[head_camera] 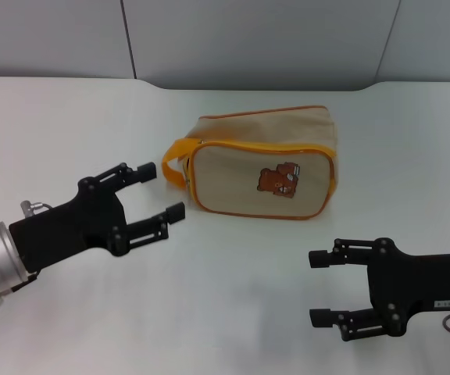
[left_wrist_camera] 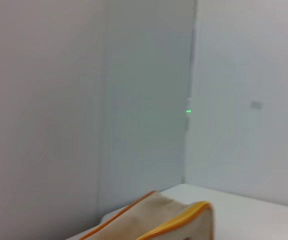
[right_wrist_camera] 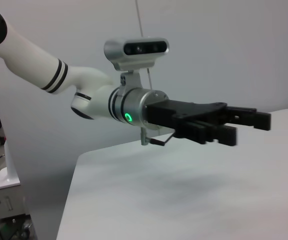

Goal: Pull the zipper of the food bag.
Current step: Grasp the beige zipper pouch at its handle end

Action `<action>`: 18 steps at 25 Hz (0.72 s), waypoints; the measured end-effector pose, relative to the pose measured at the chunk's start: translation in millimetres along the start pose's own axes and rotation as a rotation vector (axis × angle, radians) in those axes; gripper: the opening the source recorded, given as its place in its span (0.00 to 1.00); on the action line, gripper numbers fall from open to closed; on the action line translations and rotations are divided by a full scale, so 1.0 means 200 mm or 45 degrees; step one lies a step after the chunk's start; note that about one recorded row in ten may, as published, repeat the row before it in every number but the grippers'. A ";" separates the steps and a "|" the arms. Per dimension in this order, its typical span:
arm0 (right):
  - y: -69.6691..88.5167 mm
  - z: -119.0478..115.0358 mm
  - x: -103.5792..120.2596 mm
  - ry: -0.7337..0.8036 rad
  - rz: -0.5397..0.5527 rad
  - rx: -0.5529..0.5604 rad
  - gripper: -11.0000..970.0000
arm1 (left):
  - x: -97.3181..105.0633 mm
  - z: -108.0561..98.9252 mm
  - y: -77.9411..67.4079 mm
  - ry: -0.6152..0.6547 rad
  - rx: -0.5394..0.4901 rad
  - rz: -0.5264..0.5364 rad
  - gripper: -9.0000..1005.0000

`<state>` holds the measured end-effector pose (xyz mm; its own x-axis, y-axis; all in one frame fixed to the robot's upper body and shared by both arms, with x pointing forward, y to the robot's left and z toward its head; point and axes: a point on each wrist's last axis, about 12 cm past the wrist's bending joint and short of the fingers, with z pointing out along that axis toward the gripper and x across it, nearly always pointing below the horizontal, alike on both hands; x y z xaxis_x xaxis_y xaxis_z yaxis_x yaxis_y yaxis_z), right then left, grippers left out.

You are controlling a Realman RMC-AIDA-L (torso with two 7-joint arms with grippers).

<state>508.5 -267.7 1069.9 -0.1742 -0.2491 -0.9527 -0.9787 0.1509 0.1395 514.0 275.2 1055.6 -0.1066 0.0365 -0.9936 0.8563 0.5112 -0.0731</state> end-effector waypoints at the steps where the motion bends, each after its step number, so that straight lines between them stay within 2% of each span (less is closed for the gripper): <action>1: 0.00 0.00 0.00 -0.001 0.001 0.000 0.82 | 0.00 0.00 0.00 0.000 0.000 0.000 0.79; 9: 0.01 -0.01 0.01 -0.003 0.016 0.005 0.82 | 0.04 0.13 0.08 0.096 -0.134 0.031 0.79; 12: 0.02 -0.01 0.02 -0.004 0.021 0.008 0.82 | 0.04 0.21 0.12 0.156 -0.186 0.035 0.79; 13: 0.02 -0.01 0.02 -0.004 0.025 0.010 0.82 | 0.05 0.27 0.14 0.203 -0.215 0.038 0.78; 18: 0.03 -0.03 0.03 -0.014 0.037 0.029 0.82 | 0.04 0.34 0.16 0.258 -0.232 0.044 0.78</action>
<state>501.4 -274.0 1065.8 -0.2015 -0.2338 -0.9512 -0.9704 0.1797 0.1614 576.0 233.1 1039.4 -0.1933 0.2184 -0.9565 0.7581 0.6521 -0.0043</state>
